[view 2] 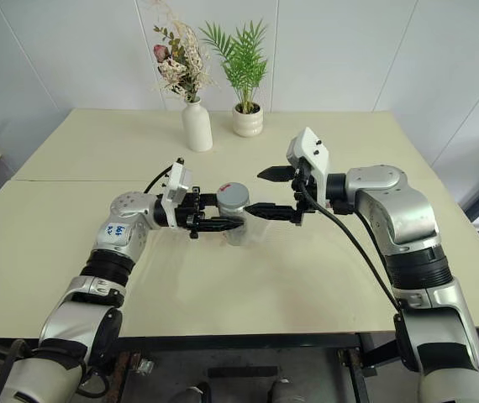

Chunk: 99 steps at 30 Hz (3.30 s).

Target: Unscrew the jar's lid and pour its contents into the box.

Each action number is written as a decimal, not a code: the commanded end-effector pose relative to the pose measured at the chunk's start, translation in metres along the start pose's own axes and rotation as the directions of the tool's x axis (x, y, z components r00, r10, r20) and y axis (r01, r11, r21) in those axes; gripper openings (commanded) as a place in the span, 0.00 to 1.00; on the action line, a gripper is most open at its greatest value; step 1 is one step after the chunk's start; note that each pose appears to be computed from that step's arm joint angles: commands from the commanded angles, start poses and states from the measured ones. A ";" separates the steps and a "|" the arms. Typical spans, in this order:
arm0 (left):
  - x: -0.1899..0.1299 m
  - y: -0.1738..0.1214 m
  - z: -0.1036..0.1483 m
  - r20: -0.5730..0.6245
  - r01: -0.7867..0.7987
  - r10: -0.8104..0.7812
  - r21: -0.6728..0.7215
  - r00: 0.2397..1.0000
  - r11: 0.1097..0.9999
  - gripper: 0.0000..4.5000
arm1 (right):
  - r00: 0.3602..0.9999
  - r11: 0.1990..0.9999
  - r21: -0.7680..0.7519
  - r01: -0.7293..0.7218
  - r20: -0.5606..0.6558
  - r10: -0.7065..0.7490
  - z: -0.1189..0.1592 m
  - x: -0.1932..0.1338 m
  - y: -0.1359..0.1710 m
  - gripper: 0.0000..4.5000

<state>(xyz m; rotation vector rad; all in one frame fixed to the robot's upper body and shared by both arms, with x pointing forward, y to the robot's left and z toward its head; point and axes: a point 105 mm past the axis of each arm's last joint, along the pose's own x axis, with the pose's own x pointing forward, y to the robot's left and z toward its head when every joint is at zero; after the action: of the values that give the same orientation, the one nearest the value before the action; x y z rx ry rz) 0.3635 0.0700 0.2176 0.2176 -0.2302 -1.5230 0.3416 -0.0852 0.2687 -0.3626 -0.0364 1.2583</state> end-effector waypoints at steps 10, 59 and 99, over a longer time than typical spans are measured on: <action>0.002 0.012 0.013 0.019 -0.025 0.025 0.039 1.000 0.999 0.48 | 0.998 0.998 -0.054 0.020 0.067 -0.017 0.024 -0.003 0.003 1.00; 0.011 0.005 0.012 0.031 0.011 -0.013 0.059 0.999 0.998 0.48 | 0.996 0.995 -0.099 0.003 0.094 0.006 0.028 0.036 -0.005 1.00; 0.005 0.007 0.008 0.017 -0.007 0.007 0.048 1.000 0.999 0.48 | 0.998 0.996 -0.084 0.015 0.057 -0.010 0.019 0.018 -0.003 1.00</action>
<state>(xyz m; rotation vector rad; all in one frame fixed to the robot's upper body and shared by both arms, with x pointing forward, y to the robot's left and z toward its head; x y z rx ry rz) 0.3703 0.0652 0.2159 0.2085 -0.2352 -1.5063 0.3506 -0.0593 0.2697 -0.3842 -0.0815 1.2722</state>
